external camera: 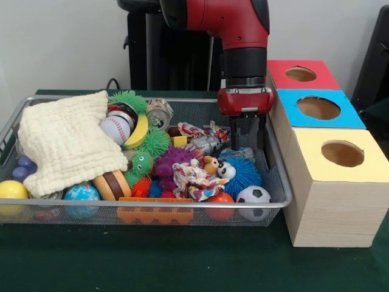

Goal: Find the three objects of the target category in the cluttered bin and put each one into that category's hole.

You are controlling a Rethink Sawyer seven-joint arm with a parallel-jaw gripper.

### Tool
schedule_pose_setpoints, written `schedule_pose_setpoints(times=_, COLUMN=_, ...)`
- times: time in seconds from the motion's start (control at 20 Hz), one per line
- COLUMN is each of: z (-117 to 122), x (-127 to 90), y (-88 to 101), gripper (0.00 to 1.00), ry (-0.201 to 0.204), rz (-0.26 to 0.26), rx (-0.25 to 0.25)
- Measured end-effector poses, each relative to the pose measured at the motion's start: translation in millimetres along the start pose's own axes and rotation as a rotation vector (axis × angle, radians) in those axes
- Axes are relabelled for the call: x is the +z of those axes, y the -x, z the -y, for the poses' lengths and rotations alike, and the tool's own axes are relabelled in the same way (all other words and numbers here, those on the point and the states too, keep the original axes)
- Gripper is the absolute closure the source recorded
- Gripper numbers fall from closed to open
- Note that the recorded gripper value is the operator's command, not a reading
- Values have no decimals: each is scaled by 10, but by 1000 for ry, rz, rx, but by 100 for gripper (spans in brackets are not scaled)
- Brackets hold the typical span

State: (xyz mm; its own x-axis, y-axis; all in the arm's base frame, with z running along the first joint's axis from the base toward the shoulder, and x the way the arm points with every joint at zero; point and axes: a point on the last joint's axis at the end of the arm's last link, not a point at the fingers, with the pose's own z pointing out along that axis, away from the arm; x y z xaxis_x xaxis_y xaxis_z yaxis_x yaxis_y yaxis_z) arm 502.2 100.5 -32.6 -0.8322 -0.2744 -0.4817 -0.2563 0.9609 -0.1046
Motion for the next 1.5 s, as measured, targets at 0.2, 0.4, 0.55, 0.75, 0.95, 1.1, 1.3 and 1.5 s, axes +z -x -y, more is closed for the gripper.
schedule_pose_setpoints(times=0.2, z=-8, x=5, y=-33, gripper=0, ry=-9, rz=36, rx=-16)
schedule_pose_setpoints(times=0.4, z=-12, x=11, y=-59, gripper=0, ry=-13, rz=63, rx=-26)
schedule_pose_setpoints(times=0.55, z=-10, x=17, y=-69, gripper=0, ry=-14, rz=78, rx=-27)
schedule_pose_setpoints(times=0.75, z=-5, x=26, y=-79, gripper=0, ry=-14, rz=92, rx=-27)
schedule_pose_setpoints(times=0.95, z=-2, x=33, y=-89, gripper=0, ry=-15, rz=105, rx=-27)
schedule_pose_setpoints(times=1.1, z=-23, x=53, y=-102, gripper=100, ry=-12, rz=131, rx=-28)
schedule_pose_setpoints(times=1.3, z=-122, x=79, y=-98, gripper=100, ry=5, rz=150, rx=-30)
schedule_pose_setpoints(times=1.5, z=-129, x=93, y=-110, gripper=100, ry=5, rz=171, rx=-30)
